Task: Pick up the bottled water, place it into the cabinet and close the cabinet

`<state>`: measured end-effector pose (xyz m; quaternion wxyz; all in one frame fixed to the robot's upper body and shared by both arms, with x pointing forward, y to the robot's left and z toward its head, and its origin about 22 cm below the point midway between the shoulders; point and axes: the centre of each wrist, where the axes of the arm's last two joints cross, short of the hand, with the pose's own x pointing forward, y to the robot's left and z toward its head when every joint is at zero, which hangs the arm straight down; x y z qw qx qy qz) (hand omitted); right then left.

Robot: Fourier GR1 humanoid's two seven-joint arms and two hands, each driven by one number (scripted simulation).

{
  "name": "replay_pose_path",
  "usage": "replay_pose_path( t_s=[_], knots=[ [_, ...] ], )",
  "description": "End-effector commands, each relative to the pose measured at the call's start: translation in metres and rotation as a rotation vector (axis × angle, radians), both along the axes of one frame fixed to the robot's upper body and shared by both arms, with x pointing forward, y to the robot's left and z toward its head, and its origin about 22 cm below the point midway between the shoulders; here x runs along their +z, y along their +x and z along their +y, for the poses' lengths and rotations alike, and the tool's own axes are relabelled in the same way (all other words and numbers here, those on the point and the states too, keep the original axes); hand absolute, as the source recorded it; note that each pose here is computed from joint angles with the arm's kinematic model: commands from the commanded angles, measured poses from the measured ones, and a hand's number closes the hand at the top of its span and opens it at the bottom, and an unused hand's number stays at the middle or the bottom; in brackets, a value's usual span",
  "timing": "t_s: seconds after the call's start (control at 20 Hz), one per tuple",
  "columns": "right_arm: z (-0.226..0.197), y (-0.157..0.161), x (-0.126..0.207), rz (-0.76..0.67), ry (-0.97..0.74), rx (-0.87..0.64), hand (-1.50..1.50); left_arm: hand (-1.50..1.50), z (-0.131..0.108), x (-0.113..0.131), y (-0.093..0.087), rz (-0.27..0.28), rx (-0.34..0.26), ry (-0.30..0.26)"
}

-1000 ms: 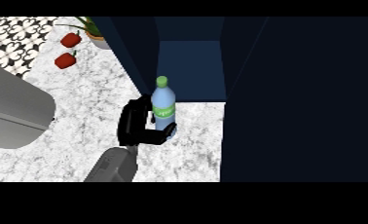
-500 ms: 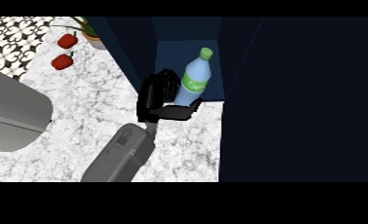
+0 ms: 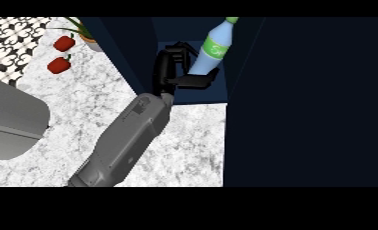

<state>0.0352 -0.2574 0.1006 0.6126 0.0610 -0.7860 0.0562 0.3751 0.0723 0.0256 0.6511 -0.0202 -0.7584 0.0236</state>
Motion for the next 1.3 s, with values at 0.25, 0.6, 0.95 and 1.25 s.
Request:
replay_pose_path(
  t_s=[0.25,0.6,0.95,1.25],
  knots=[
    [-0.005,0.000,0.014,-0.032,0.055,0.006,-1.50,1.50,0.002,-0.001,0.029,0.014,0.094,0.208],
    [-0.003,0.000,0.008,-0.056,0.050,0.042,-1.50,1.50,0.020,-0.011,0.040,0.091,0.224,0.277],
    [-0.015,0.004,0.004,-0.070,0.048,0.040,-1.50,1.50,0.040,-0.005,0.050,0.072,0.292,0.265],
    [-0.012,0.005,0.002,-0.068,0.048,0.057,-1.50,-1.50,0.045,0.003,0.057,-0.014,0.332,0.397]
  ],
)
